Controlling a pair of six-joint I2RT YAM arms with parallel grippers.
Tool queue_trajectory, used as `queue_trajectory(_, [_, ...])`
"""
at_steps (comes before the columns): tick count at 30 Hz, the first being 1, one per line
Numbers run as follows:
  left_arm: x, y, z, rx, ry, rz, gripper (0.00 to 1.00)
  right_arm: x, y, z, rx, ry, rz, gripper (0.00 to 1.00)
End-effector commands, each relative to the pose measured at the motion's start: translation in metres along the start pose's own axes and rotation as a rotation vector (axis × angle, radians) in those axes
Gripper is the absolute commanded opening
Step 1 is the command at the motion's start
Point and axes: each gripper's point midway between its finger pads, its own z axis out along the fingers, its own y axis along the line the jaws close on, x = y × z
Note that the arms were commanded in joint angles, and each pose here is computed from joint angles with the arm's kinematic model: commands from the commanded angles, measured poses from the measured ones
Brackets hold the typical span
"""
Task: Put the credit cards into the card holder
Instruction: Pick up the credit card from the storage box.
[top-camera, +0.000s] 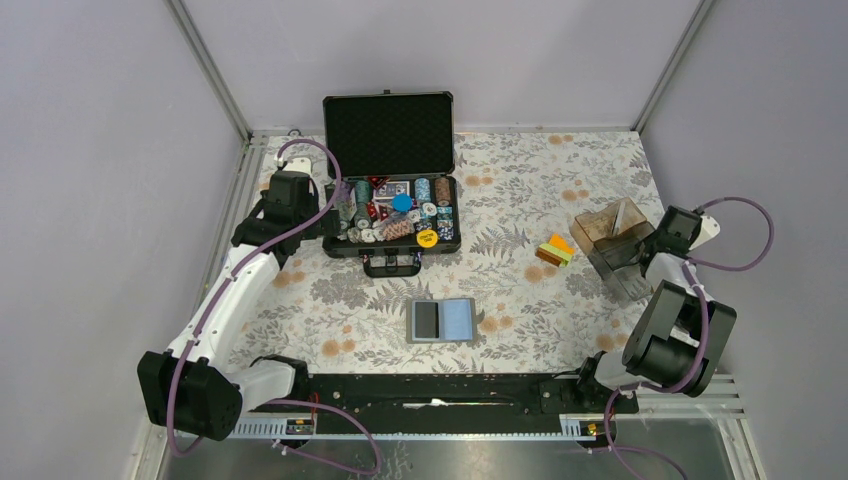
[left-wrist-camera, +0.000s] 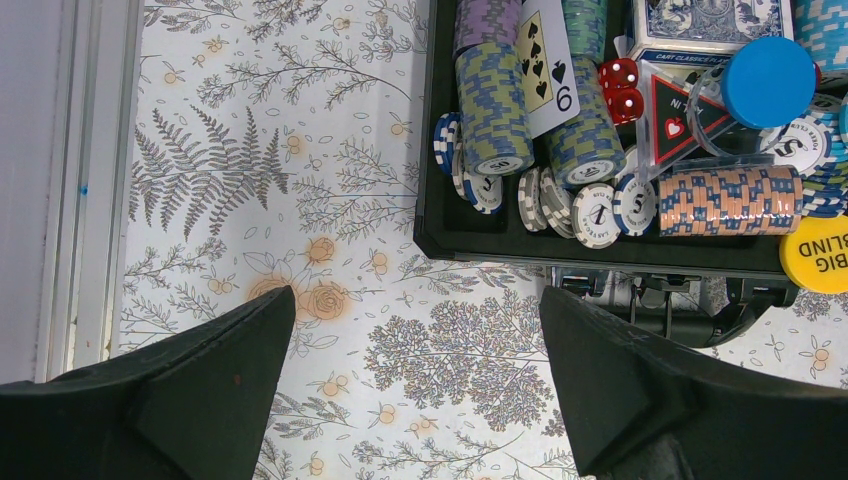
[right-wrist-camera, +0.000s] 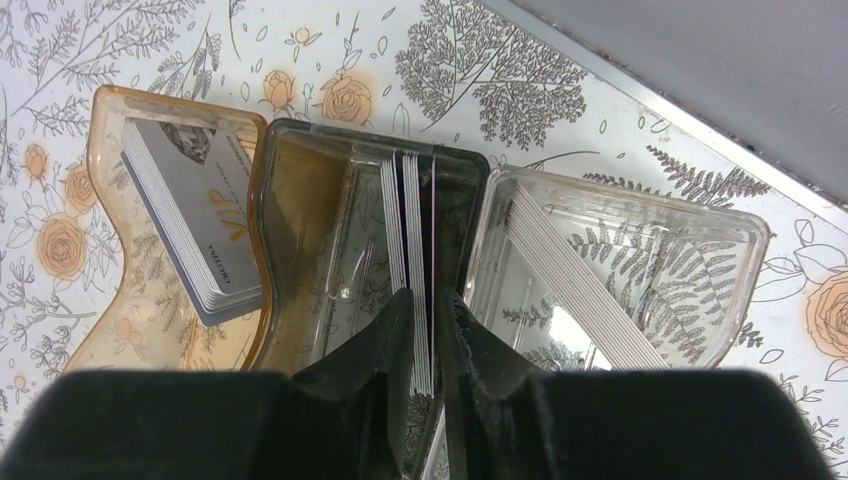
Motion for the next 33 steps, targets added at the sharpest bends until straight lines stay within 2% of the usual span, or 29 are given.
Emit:
queue_trajectory(1, [-0.009, -0.005, 0.001, 0.021, -0.040, -0.010, 0.99, -0.003, 0.005, -0.004, -0.033, -0.020, 0.002, 0.22])
queue_trajectory(7, [-0.008, -0.007, 0.001, 0.029, -0.038, -0.011, 0.99, -0.010, 0.005, -0.015, -0.005, -0.073, -0.048, 0.28])
queue_trajectory(15, [-0.008, -0.007, 0.000, 0.031, -0.041, -0.011, 0.99, -0.002, 0.003, -0.013, 0.045, -0.055, -0.101, 0.39])
queue_trajectory(25, [-0.009, -0.008, -0.001, 0.033, -0.046, -0.008, 0.99, 0.005, 0.003, -0.010, 0.090, -0.024, -0.153, 0.45])
queue_trajectory(33, [-0.009, -0.008, -0.002, 0.032, -0.048, -0.006, 0.99, 0.010, 0.005, -0.008, 0.075, -0.010, -0.147, 0.32])
